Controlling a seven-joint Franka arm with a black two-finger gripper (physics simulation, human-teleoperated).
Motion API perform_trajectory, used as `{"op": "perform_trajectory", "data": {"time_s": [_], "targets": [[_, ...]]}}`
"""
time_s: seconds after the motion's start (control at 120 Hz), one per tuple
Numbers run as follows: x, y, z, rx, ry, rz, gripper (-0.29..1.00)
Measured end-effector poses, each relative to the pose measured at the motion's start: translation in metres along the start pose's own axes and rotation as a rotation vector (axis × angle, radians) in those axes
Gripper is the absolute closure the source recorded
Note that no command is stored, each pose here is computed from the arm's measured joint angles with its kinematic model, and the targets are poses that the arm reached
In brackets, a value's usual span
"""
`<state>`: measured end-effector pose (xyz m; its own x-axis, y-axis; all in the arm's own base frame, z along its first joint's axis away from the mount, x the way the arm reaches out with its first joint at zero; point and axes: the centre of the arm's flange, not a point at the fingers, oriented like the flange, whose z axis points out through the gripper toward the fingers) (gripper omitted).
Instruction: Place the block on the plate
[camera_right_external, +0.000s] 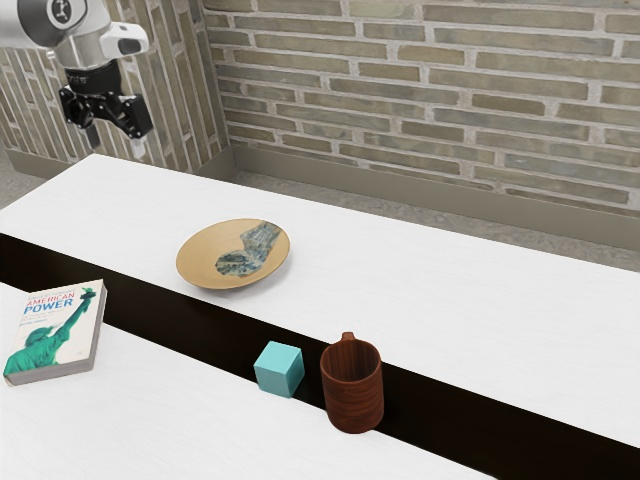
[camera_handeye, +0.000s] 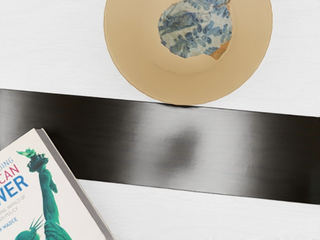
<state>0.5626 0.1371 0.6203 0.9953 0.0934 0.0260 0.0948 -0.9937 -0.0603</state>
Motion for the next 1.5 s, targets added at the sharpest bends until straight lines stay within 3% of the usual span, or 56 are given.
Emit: {"op": "perform_trajectory", "data": {"time_s": [0.333, 0.667, 0.883, 1.125, 1.5], "targets": [[-0.018, 0.044, 0.006, -0.028, -0.026, 0.158, 0.0], [-0.043, 0.176, 0.032, -0.017, -0.032, 0.687, 0.0], [-0.045, 0.182, 0.07, -0.034, -0.044, 0.897, 0.0], [-0.059, 0.225, 0.112, -0.056, -0.042, 1.14, 0.0], [-0.056, 0.26, 0.167, -0.074, -0.048, 1.352, 0.0]]}}
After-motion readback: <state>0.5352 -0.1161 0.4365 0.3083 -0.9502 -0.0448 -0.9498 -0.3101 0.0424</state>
